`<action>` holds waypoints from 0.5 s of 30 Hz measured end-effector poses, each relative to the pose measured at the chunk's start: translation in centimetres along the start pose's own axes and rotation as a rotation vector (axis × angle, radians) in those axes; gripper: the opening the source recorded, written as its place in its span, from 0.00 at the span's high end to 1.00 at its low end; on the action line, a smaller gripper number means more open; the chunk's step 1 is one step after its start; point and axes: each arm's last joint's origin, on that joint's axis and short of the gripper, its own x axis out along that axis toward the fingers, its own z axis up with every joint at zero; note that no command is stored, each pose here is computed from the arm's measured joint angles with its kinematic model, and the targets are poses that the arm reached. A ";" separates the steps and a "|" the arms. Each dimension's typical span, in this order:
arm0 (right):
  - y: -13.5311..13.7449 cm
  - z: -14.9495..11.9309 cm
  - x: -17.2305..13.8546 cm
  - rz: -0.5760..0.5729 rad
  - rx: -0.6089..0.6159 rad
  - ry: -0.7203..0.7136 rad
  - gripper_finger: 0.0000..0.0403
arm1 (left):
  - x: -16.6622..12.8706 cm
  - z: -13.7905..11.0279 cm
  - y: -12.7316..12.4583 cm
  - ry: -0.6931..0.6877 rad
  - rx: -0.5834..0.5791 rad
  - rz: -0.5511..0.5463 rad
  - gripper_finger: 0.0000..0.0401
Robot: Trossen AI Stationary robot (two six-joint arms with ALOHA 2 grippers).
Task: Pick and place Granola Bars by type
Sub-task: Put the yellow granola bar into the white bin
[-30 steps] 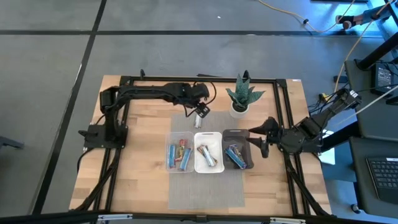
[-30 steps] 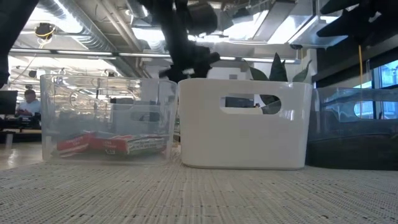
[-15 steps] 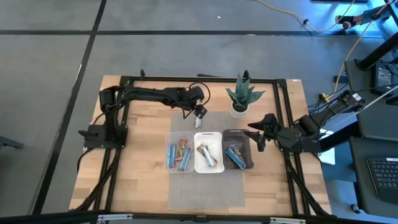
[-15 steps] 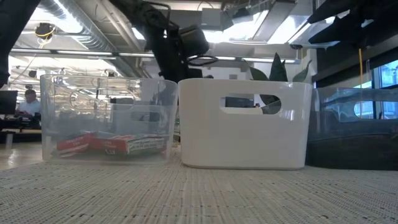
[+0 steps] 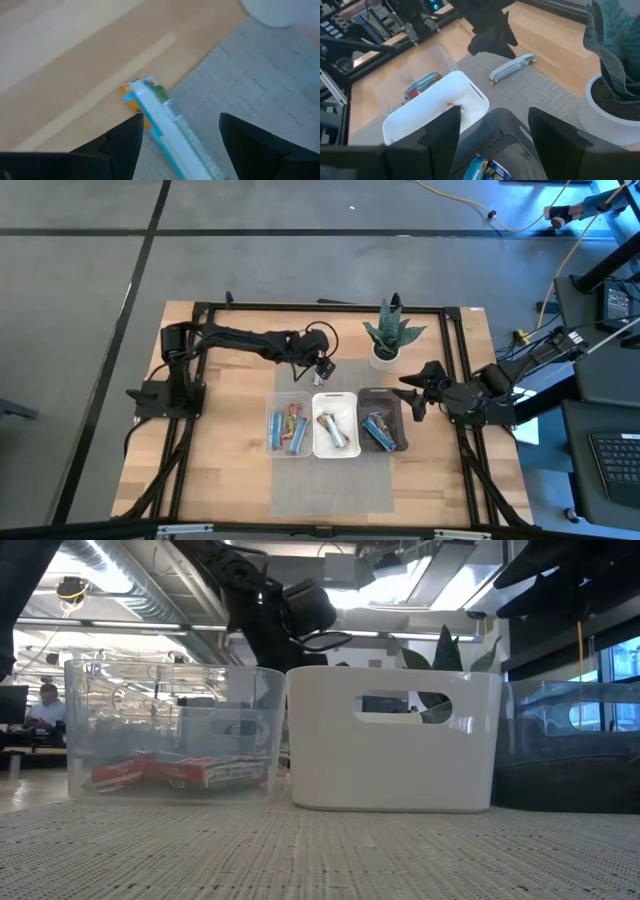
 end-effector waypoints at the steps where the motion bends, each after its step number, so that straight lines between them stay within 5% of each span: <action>1: 0.0 0.0 0.0 -0.002 -0.001 0.002 0.41 | 0.0 -0.2 -0.4 -0.014 0.008 0.006 0.37; 15: 0.0 -0.2 0.0 0.026 -0.006 0.041 0.41 | 2.1 -2.3 -1.2 0.002 -0.071 0.092 0.37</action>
